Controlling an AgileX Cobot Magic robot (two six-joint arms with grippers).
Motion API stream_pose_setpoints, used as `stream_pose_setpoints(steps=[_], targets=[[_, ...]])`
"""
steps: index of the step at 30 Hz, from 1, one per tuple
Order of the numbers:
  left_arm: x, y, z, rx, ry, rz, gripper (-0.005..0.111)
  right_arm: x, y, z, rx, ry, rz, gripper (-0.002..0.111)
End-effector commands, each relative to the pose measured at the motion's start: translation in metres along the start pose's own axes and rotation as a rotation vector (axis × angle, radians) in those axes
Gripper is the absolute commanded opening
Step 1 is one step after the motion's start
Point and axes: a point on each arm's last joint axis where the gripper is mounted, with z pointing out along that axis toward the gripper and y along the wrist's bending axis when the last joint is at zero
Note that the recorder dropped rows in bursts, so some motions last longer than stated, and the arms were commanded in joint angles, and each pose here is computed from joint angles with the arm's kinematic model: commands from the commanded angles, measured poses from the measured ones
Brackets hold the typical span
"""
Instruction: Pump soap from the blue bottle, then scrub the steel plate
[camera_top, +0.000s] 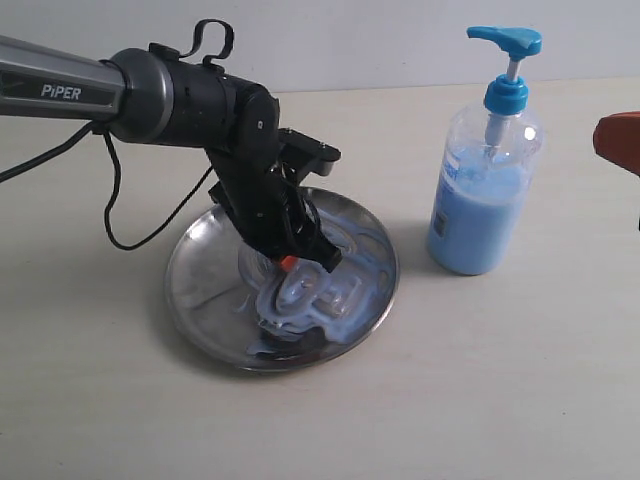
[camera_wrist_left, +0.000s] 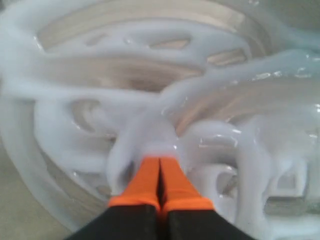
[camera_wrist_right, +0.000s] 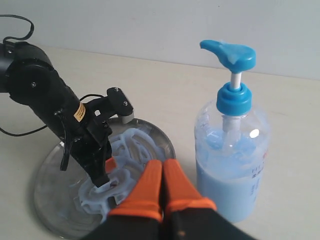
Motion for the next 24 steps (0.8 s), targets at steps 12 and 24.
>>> stream_pose_setpoints(steps=[12, 24], targets=[[0.014, -0.028, -0.003, 0.317, 0.165, -0.090, 0.000, -0.001, 0.000, -0.001, 0.002, -0.009, -0.009, 0.000], [-0.005, -0.027, -0.001, 0.314, -0.041, -0.177, 0.000, -0.001, 0.000, -0.001, 0.002, -0.009, -0.009, 0.000]])
